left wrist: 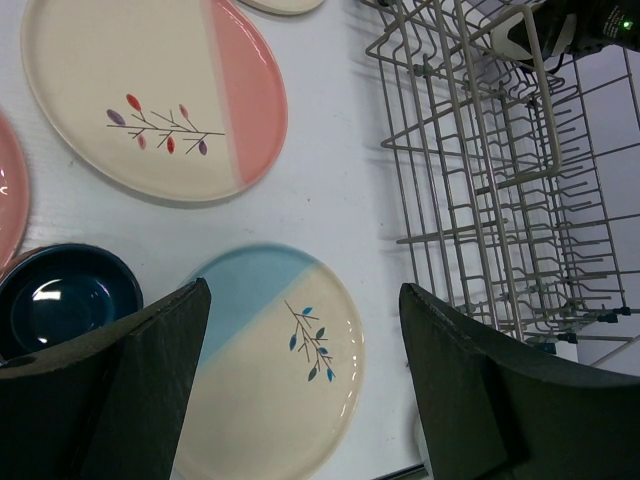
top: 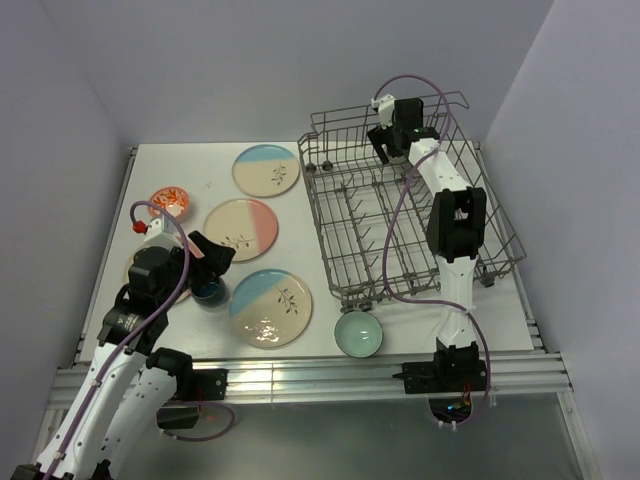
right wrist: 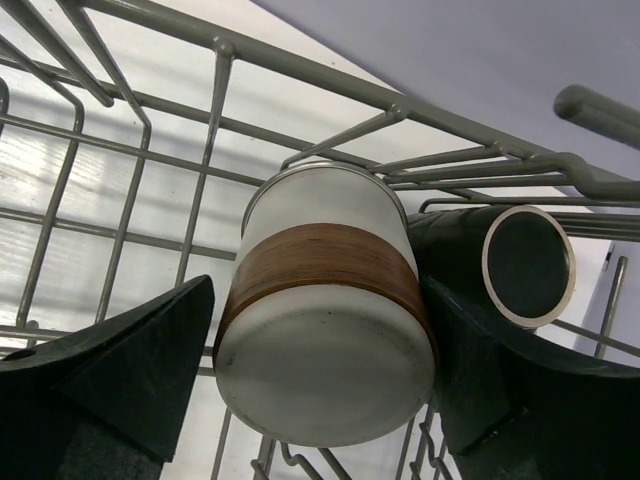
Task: Load the mixed dishes into the dish rack
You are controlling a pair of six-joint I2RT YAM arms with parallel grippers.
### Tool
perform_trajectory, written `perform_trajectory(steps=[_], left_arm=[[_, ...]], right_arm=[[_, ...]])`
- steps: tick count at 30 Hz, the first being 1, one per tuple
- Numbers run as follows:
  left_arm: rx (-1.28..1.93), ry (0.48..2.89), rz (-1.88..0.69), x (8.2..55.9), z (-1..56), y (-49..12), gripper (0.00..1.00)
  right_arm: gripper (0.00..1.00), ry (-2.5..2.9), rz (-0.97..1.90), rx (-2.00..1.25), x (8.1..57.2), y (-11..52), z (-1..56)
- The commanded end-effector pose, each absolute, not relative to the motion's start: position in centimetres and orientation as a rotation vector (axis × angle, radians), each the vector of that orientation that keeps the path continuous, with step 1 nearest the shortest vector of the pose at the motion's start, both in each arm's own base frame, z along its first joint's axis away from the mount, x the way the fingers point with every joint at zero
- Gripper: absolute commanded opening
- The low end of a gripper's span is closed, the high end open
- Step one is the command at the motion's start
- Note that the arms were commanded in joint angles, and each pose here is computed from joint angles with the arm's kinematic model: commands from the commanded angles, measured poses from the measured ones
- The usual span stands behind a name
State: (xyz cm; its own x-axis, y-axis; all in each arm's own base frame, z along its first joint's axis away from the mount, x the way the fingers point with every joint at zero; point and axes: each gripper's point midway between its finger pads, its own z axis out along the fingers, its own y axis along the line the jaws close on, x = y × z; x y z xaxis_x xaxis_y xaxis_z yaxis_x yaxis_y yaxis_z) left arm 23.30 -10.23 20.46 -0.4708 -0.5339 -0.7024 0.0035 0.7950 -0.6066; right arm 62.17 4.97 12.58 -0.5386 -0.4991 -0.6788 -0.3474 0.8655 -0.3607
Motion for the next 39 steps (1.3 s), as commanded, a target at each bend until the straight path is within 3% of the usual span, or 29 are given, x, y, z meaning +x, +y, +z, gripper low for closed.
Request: perform_trajectory(steps=[1,8,27,39], left_arm=[[-0.412,1.940,-0.686,23.6,21.6,-10.2,0.83],[-0.414,1.940,-0.690,23.5,21.7,-10.2,0.83],[-0.404,1.938,-0.689,23.7,21.8,-10.3,0.83],[-0.403,1.943,-0.693,23.7,21.5,-10.4,0.83]], right_arm=[[0.92,2.150,-0.203,-0.569,62.6,5.1,14.4],[1.00,2.124,-0.208,-0.541,62.5,5.0,15.8],[1.00,1.990,-0.226,-0.446,62.8,4.2,22.4],[0.98,2.042,-0.207,-0.485,61.5,4.2,20.1]])
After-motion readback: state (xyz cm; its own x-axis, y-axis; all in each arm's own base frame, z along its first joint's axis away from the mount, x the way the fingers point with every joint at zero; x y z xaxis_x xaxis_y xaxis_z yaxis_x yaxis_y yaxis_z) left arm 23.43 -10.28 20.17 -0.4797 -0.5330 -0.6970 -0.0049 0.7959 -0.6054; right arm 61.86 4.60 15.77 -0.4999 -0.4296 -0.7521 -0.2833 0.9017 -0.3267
